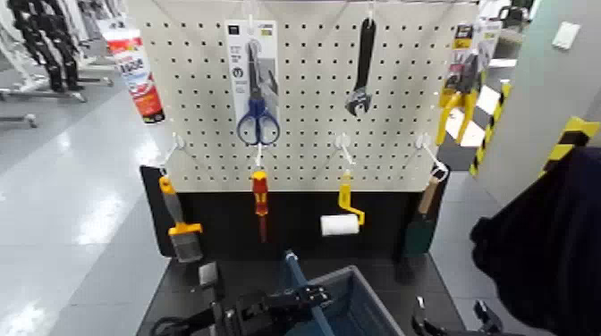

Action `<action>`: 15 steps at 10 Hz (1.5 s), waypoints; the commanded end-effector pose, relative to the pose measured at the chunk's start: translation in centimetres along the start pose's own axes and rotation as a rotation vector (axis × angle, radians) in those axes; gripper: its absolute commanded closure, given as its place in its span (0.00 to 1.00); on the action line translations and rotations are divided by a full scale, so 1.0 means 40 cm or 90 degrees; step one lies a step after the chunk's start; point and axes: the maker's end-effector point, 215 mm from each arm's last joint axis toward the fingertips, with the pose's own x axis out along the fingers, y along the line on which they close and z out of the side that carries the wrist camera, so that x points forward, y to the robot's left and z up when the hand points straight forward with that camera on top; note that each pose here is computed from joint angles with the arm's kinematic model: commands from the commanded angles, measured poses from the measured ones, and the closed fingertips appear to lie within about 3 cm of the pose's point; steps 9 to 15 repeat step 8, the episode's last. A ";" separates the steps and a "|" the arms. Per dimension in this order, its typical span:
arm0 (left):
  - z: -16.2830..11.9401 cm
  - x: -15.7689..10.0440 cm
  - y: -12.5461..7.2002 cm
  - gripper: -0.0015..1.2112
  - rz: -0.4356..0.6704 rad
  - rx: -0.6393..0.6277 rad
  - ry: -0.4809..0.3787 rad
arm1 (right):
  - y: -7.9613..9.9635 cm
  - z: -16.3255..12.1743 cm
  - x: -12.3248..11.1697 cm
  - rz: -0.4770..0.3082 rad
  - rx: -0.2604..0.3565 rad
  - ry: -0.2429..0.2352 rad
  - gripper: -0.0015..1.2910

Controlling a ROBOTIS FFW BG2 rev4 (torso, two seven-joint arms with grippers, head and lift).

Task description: Grasp the handle of the crate.

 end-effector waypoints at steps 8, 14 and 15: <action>-0.014 -0.004 -0.004 0.97 0.005 0.000 0.010 | -0.003 0.004 0.005 0.001 -0.013 0.000 0.11; -0.014 -0.004 -0.004 0.97 0.005 0.000 0.010 | -0.003 0.004 0.005 0.001 -0.013 0.000 0.11; -0.014 -0.004 -0.004 0.97 0.005 0.000 0.010 | -0.003 0.004 0.005 0.001 -0.013 0.000 0.11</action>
